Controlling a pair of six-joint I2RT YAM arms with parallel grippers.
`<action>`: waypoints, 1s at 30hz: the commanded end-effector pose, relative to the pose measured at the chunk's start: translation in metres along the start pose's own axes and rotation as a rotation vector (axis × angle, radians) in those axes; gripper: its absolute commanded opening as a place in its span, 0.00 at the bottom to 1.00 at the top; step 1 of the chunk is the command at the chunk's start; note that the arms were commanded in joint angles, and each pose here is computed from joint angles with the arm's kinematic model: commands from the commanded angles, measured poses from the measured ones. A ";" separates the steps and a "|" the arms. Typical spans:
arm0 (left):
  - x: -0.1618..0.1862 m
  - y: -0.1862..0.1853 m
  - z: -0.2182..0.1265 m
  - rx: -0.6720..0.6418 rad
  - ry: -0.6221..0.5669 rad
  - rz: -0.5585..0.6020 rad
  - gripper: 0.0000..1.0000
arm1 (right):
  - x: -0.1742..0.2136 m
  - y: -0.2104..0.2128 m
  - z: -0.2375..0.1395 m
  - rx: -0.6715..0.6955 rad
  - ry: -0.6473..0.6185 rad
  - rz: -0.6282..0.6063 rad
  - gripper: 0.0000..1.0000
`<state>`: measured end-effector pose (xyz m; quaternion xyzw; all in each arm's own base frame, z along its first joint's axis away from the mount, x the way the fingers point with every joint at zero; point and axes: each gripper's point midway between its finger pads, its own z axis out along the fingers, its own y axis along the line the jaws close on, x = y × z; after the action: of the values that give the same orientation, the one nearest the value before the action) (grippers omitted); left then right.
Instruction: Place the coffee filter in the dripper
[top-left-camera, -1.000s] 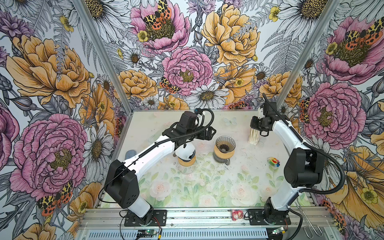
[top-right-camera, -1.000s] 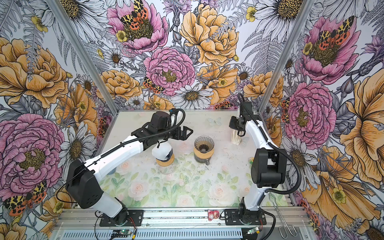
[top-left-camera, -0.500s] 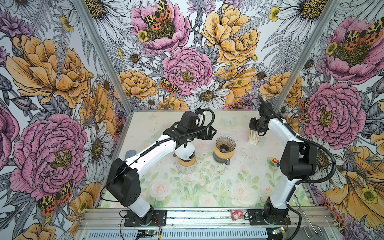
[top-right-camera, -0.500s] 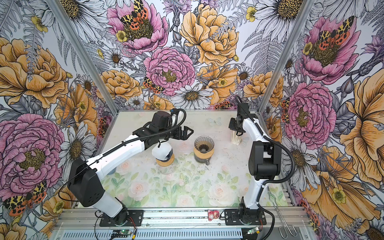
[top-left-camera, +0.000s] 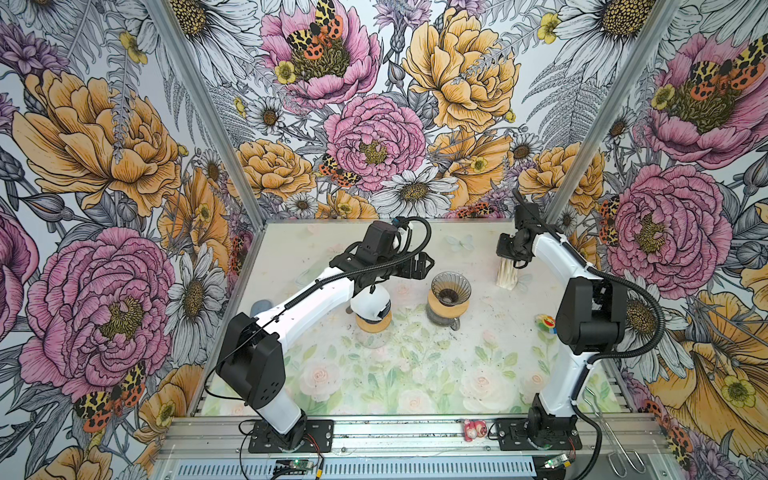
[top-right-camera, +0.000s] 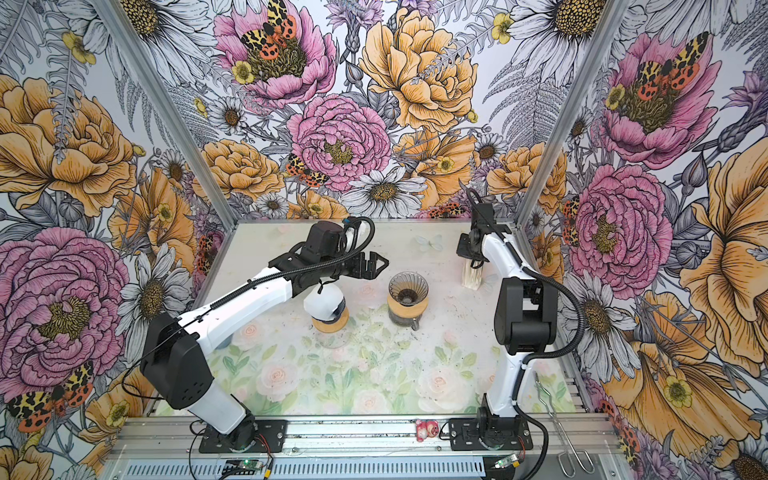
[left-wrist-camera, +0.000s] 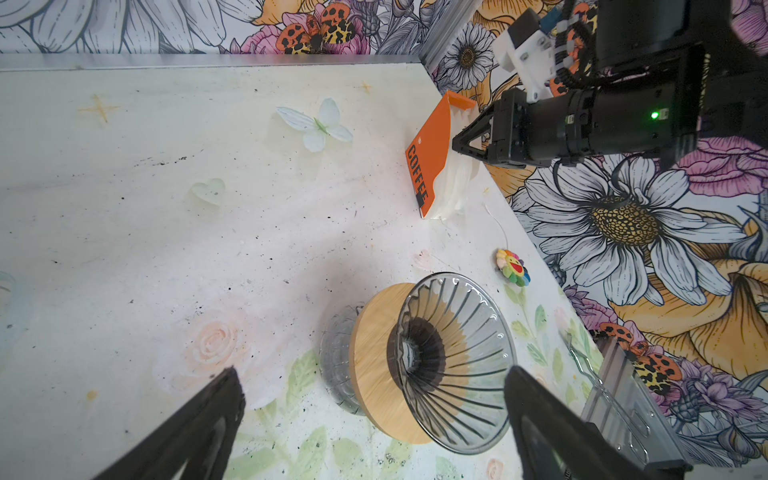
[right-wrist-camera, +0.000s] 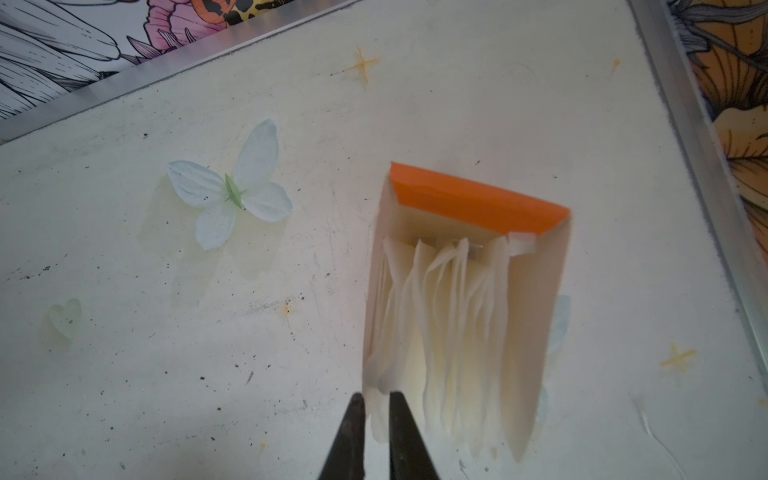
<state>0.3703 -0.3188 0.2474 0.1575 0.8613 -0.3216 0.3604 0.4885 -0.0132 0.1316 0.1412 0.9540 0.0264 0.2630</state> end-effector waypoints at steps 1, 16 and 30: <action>-0.008 -0.001 -0.001 0.014 -0.009 0.004 0.99 | -0.005 -0.001 -0.003 0.025 -0.016 -0.005 0.11; -0.006 0.000 -0.003 0.011 -0.007 -0.004 0.99 | -0.005 -0.002 -0.011 0.021 -0.026 -0.014 0.00; -0.005 -0.001 -0.001 0.013 -0.001 -0.003 0.99 | -0.006 -0.001 0.002 0.028 -0.011 -0.022 0.14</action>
<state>0.3718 -0.3189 0.2457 0.1570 0.8624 -0.3216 0.3582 0.4884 -0.0164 0.1315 0.1345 0.9550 0.0151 0.2640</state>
